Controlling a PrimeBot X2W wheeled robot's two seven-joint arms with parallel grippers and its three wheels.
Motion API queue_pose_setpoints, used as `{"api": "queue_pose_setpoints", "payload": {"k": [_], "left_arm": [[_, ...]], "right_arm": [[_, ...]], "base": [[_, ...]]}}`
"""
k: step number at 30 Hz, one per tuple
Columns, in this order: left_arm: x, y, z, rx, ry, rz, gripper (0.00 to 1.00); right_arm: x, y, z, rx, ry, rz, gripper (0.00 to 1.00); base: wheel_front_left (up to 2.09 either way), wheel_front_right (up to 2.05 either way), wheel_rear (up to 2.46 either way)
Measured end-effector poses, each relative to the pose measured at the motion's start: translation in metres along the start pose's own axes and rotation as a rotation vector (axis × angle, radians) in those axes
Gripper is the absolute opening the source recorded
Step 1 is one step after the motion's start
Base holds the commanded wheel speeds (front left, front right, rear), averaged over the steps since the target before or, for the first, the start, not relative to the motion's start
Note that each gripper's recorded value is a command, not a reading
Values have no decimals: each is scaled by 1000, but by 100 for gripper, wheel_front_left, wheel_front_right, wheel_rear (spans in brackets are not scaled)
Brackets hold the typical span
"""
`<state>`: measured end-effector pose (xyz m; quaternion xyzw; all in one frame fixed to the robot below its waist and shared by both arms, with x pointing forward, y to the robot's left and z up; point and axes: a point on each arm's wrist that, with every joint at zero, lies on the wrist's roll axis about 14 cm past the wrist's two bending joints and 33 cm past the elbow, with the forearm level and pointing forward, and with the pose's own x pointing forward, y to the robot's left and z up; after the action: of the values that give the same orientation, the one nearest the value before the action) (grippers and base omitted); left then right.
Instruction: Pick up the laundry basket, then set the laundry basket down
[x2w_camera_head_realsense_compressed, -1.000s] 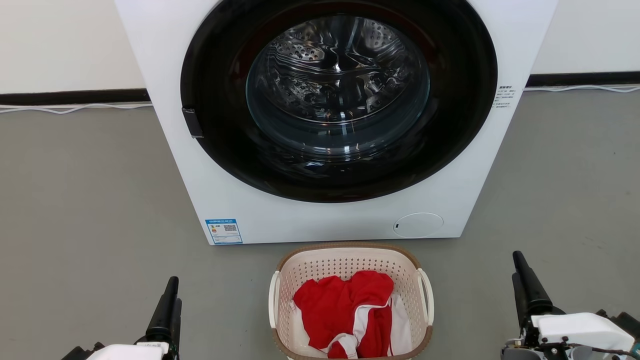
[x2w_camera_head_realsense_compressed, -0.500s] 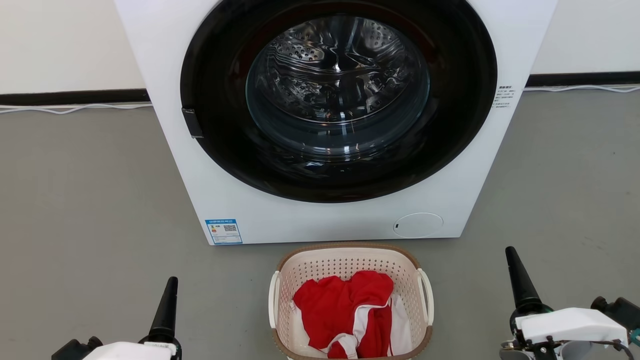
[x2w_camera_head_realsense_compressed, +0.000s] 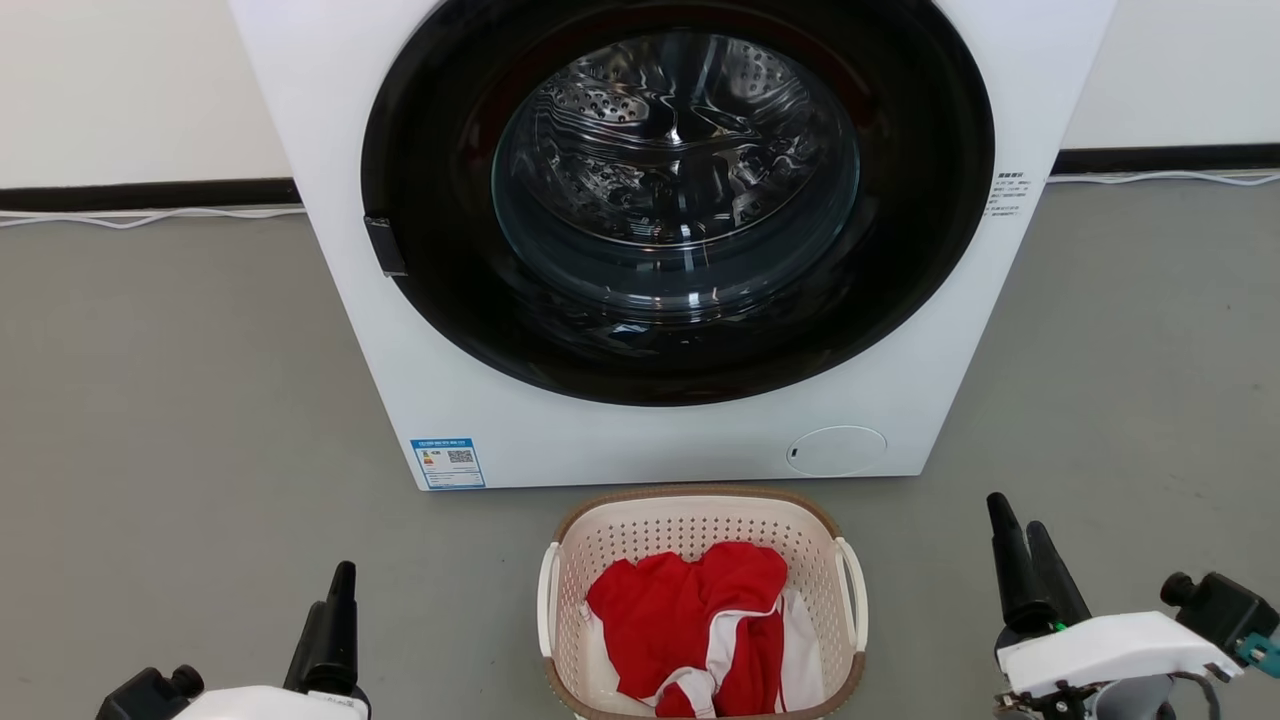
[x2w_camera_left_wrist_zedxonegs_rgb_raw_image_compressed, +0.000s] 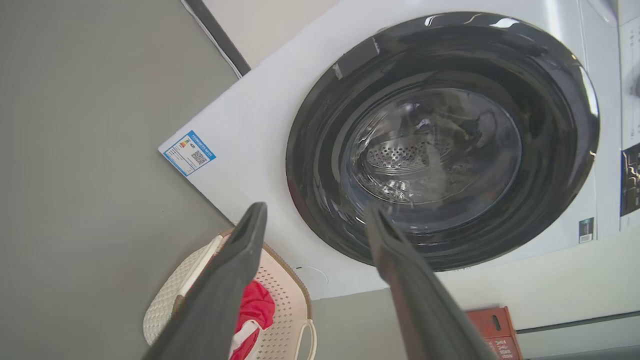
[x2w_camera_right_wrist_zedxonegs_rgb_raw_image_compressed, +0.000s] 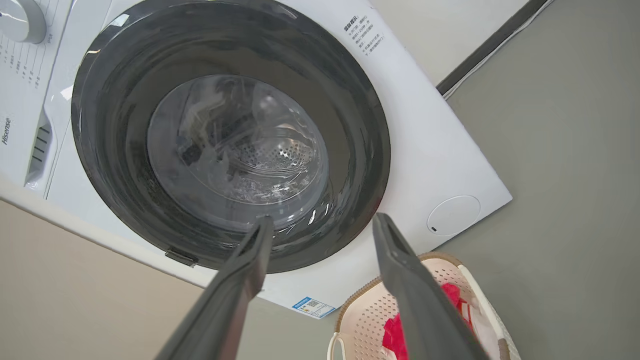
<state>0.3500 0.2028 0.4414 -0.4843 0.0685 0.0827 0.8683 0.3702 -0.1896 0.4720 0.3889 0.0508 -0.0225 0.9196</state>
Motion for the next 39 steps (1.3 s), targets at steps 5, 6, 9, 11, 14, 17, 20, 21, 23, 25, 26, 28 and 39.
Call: {"api": "queue_pose_setpoints", "payload": {"k": [5, 6, 9, 11, 14, 17, 20, 21, 23, 25, 26, 28, 39], "left_arm": [[0, 1, 3, 78, -9, 0, 100], [0, 1, 3, 97, -9, 0, 100], [-1, 1, 6, 145, -20, -3, 100], [-1, 0, 7, 181, -26, -5, 100], [-1, 0, 9, 228, -31, -7, 100], [-1, 0, 11, 274, -39, -10, 100], [-1, -1, 12, 320, -47, -14, 100], [-1, -1, 13, 339, -49, -15, 100], [-2, -2, 14, 366, -55, -17, 100], [-2, -2, 17, 395, -63, -18, 100], [-2, -2, 17, 410, -64, -18, 100], [-2, -2, 19, 431, -72, -19, 100], [-4, -1, 26, 568, -99, -18, 100]], "right_arm": [[0, 3, -2, -78, 4, 12, 100], [0, 3, -1, -93, 1, 14, 100], [0, 4, -2, -139, -1, 19, 100], [0, 4, -2, -169, 3, 21, 100], [0, 3, -3, -218, 4, 23, 100], [0, 1, -5, -265, 12, 21, 100], [0, 0, -6, -311, 18, 24, 100], [0, 0, -6, -325, 17, 26, 100], [0, 0, -6, -357, 16, 29, 100], [-1, 0, -6, -385, 14, 33, 100], [-1, 0, -6, -402, 16, 35, 100], [-1, 0, -7, -430, 16, 38, 100], [-2, 1, -8, -583, 16, 59, 100]], "base": [[0, 0, 0], [0, 0, 0], [0, 0, 0], [0, 0, 0], [0, 0, 0], [0, 0, 0], [0, 0, 0], [0, 0, 0], [0, 0, 0], [0, 0, 0], [0, 0, 0], [0, 0, 0], [0, 0, 0]]}}
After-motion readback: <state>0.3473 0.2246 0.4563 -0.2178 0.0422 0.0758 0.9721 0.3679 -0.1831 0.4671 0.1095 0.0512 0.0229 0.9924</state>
